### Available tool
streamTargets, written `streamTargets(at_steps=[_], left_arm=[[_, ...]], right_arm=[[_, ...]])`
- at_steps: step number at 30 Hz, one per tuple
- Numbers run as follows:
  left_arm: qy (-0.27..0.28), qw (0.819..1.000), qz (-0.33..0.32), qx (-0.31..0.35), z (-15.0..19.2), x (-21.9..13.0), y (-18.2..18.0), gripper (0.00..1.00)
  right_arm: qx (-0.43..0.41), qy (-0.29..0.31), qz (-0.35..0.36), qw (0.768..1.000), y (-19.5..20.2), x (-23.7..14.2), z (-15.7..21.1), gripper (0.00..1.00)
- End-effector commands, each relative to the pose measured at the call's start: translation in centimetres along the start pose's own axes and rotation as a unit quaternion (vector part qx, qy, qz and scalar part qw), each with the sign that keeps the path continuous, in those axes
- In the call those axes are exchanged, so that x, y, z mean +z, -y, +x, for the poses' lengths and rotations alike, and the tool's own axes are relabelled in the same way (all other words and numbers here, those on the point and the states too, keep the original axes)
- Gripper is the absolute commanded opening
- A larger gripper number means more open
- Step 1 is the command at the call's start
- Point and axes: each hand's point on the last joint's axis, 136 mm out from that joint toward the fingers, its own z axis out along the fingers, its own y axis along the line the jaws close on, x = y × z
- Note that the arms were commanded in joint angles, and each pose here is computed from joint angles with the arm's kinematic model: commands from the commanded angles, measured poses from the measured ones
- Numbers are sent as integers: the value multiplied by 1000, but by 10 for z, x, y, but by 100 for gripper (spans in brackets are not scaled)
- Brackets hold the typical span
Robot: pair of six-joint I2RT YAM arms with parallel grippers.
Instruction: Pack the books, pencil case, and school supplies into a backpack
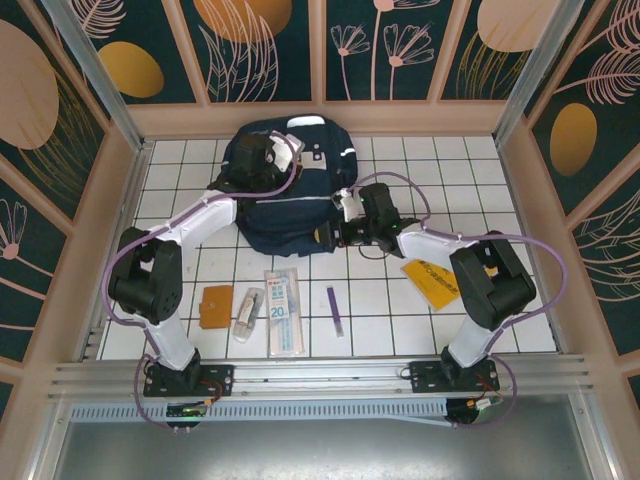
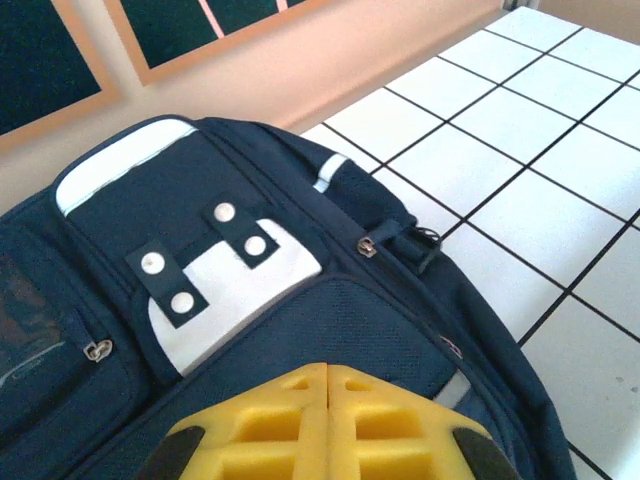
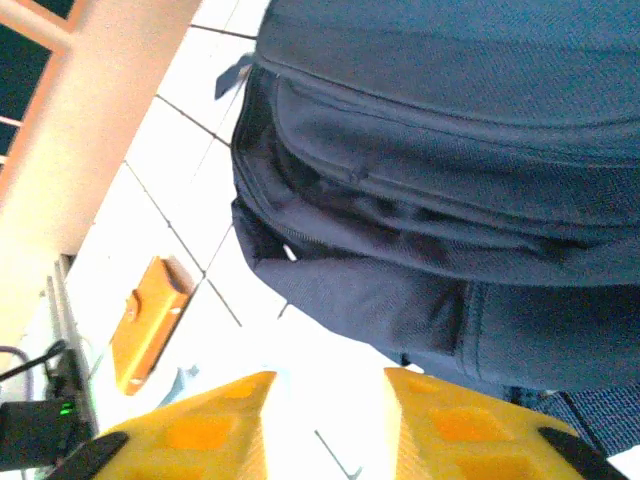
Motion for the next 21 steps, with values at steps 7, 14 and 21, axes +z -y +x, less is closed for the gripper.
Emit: streamTargets(at_steps=[7,14,21], left_arm=[[-22,991,112,67,16,-2,40,56],[-107,978,75,162,52,36,54,76],[-159,979,22,127,78,67,38,77]], right_arm=[[18,106,151,983,83,-71,-46,48],[89,159,262,948,143,-114,-62,54],[83,166,270,945,149,-118,-69,55]])
